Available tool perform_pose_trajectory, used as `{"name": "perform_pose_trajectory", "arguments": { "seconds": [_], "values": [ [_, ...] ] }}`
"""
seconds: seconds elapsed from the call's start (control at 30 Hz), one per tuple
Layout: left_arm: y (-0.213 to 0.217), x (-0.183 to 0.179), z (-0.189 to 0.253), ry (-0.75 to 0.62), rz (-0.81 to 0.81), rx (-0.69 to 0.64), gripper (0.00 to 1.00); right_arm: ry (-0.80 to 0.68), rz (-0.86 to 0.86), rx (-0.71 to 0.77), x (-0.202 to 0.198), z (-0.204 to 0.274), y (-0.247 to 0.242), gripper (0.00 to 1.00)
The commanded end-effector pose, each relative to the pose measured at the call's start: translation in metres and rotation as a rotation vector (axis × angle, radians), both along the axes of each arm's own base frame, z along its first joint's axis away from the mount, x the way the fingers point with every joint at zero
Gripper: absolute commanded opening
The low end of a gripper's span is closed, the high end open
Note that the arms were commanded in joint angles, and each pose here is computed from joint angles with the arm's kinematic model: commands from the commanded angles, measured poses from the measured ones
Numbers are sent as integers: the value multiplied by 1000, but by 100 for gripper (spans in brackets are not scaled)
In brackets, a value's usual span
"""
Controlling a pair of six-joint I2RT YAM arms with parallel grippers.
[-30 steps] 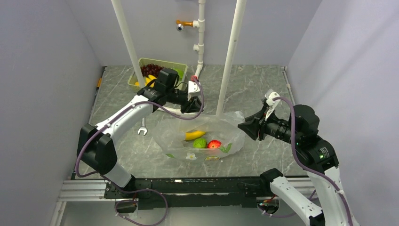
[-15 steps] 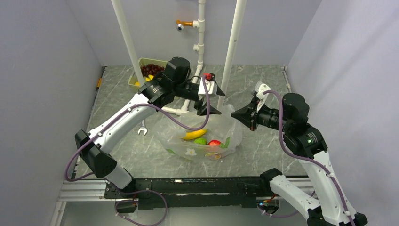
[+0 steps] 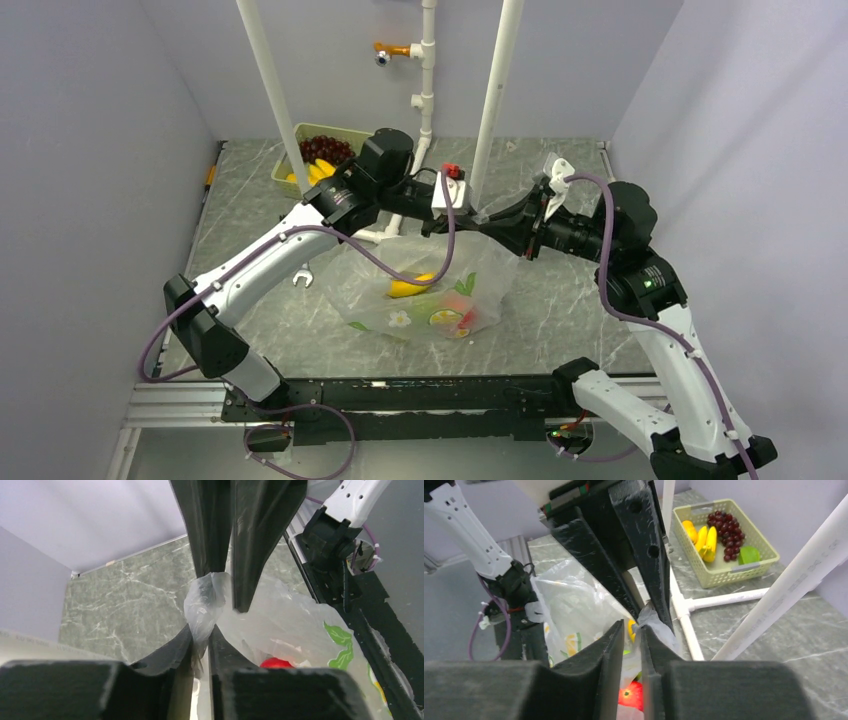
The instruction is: Place the fake fruits into the plastic bag and tie a complex knot
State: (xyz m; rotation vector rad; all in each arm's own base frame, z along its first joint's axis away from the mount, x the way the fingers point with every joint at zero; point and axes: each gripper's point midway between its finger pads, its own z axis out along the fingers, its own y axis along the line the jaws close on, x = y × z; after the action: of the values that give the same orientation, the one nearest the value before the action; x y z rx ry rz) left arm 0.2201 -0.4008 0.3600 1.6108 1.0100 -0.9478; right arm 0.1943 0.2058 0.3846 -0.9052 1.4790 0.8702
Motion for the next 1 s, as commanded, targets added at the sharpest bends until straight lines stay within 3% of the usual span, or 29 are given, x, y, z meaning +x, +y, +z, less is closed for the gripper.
{"name": "perform_pose_trajectory", "arguments": {
  "seconds": [0.0,0.1,0.17,0.37,0.57,0.6,0.67,0.73,0.77,0.8,0.87,0.97],
  "values": [
    [16,6,31,51,32,-133,12,-82,-7,42,-6,32,-4,33],
    [27,16,34,163,57,-192,8,-70,-114,11,-3,26,-19,79],
    [31,15,40,172,34,-228,9,-57,-148,-17,-3,14,-25,95],
    [29,-5,49,235,-102,-278,16,-60,-93,-37,7,-21,-14,100],
    [28,-11,51,276,-142,-284,17,-49,-25,-9,30,-35,7,99],
    [28,-11,51,280,-138,-282,17,-40,-14,-11,31,-40,9,92],
    [30,-9,53,282,-116,-285,17,-15,13,-33,31,-55,12,65],
    [36,-6,55,276,-95,-281,19,1,35,-68,26,-72,11,21],
    [41,-2,57,279,-66,-283,21,0,41,-83,23,-79,9,7],
    [47,2,59,278,-42,-287,24,1,44,-97,20,-85,7,0],
    [63,11,62,262,10,-286,31,0,44,-113,14,-92,4,0],
    [83,12,62,171,59,-255,54,-8,40,-117,10,-91,1,0]
  ]
}}
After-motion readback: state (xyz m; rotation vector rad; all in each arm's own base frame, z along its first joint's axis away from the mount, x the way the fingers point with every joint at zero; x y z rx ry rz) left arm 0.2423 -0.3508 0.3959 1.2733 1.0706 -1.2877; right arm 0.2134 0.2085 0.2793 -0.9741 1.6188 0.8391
